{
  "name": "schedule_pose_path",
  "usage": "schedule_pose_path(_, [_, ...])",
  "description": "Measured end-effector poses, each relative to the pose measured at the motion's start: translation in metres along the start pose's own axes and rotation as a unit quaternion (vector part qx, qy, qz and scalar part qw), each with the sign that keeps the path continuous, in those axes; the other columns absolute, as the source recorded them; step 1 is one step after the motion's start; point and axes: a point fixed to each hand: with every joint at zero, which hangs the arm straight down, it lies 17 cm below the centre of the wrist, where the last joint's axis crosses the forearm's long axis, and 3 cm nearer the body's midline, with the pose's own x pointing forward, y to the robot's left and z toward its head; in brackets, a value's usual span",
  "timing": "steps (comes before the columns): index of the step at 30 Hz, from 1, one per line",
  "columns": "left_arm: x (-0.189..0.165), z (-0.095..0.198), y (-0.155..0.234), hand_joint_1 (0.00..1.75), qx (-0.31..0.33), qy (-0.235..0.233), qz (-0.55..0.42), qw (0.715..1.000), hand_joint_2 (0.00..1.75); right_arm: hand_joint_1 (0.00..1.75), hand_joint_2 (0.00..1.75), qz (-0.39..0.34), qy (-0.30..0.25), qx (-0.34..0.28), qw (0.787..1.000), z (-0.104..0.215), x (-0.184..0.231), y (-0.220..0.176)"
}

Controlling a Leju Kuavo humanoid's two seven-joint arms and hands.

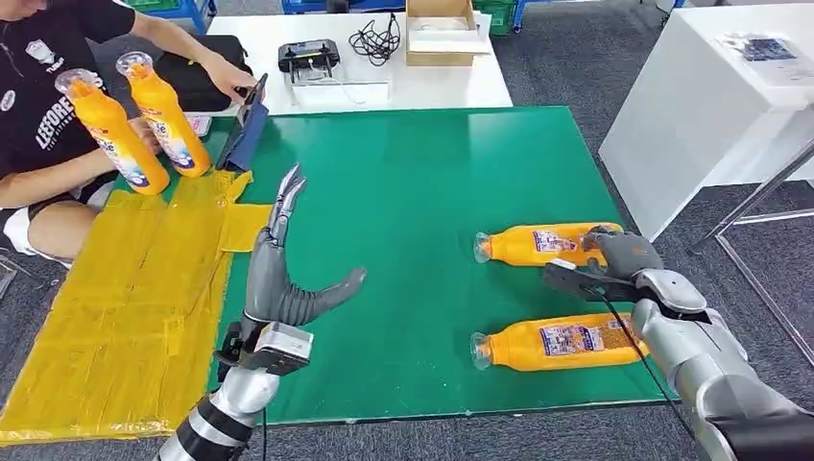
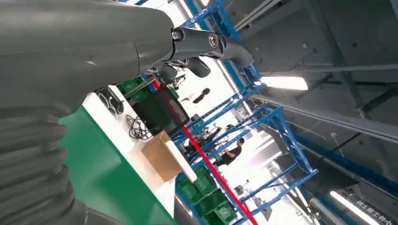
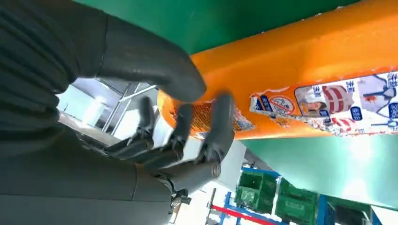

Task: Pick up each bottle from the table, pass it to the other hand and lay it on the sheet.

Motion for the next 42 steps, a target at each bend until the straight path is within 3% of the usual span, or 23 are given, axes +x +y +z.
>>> schedule_pose_path(4, [0.000,0.000,0.000,0.00,0.000,0.000,0.000,1.000,1.75,1.75,1.75,-0.003,0.001,-0.001,1.000,0.000,0.000,0.000])
schedule_pose_path(6, [0.000,0.000,0.000,0.00,0.000,0.000,0.000,1.000,1.75,1.68,1.75,-0.004,0.000,-0.001,1.000,0.000,0.000,0.000])
schedule_pose_path(9, [-0.001,0.000,0.000,0.00,0.000,0.001,0.000,1.000,1.75,1.36,1.75,-0.007,-0.008,-0.002,1.000,0.000,0.003,-0.001])
schedule_pose_path(14, [-0.003,0.001,-0.001,0.00,0.000,0.005,-0.002,1.000,1.75,1.31,1.75,-0.016,-0.064,-0.009,0.998,-0.002,0.028,-0.009])
schedule_pose_path(15, [-0.003,0.001,0.000,0.00,0.001,0.005,-0.003,1.000,1.75,1.19,1.75,-0.020,-0.078,-0.006,0.997,-0.002,0.034,-0.011])
schedule_pose_path(16, [-0.003,0.002,0.000,0.00,0.001,0.006,-0.003,1.000,1.75,0.94,1.75,-0.025,-0.096,0.003,0.995,-0.002,0.042,-0.011])
schedule_pose_path(18, [-0.004,0.003,0.001,0.00,0.003,0.006,-0.004,1.000,1.75,0.79,1.75,-0.029,-0.123,0.023,0.992,0.000,0.054,-0.010])
schedule_pose_path(19, [-0.004,0.005,0.001,0.00,0.004,0.007,-0.005,1.000,1.75,0.47,1.75,-0.027,-0.132,0.024,0.991,0.001,0.059,-0.010])
schedule_pose_path(20, [-0.005,0.007,0.002,0.00,0.006,0.010,-0.006,1.000,1.75,0.33,1.75,-0.022,-0.139,0.021,0.990,0.000,0.063,-0.014])
schedule_pose_path(22, [-0.007,0.011,0.003,0.00,0.007,0.015,-0.007,1.000,1.75,0.26,1.75,-0.009,-0.150,0.006,0.989,-0.002,0.072,-0.028])
schedule_pose_path(24, [-0.008,0.015,0.004,0.00,0.012,0.020,-0.009,1.000,1.75,0.03,1.75,-0.003,-0.163,-0.012,0.987,-0.004,0.080,-0.047])
schedule_pose_path(29, [-0.012,0.021,0.014,0.00,0.027,0.031,-0.021,0.999,1.75,0.00,1.75,-0.007,-0.197,-0.060,0.978,-0.003,0.107,-0.104])
schedule_pose_path(34, [-0.015,0.025,0.024,0.00,0.039,0.040,-0.030,0.998,1.75,0.00,1.75,0.021,-0.197,-0.104,0.975,0.003,0.118,-0.157])
schedule_pose_path(42, [-0.018,0.026,0.030,0.00,0.046,0.045,-0.036,0.997,1.75,0.00,1.75,0.061,-0.163,-0.132,0.976,-0.001,0.106,-0.181])
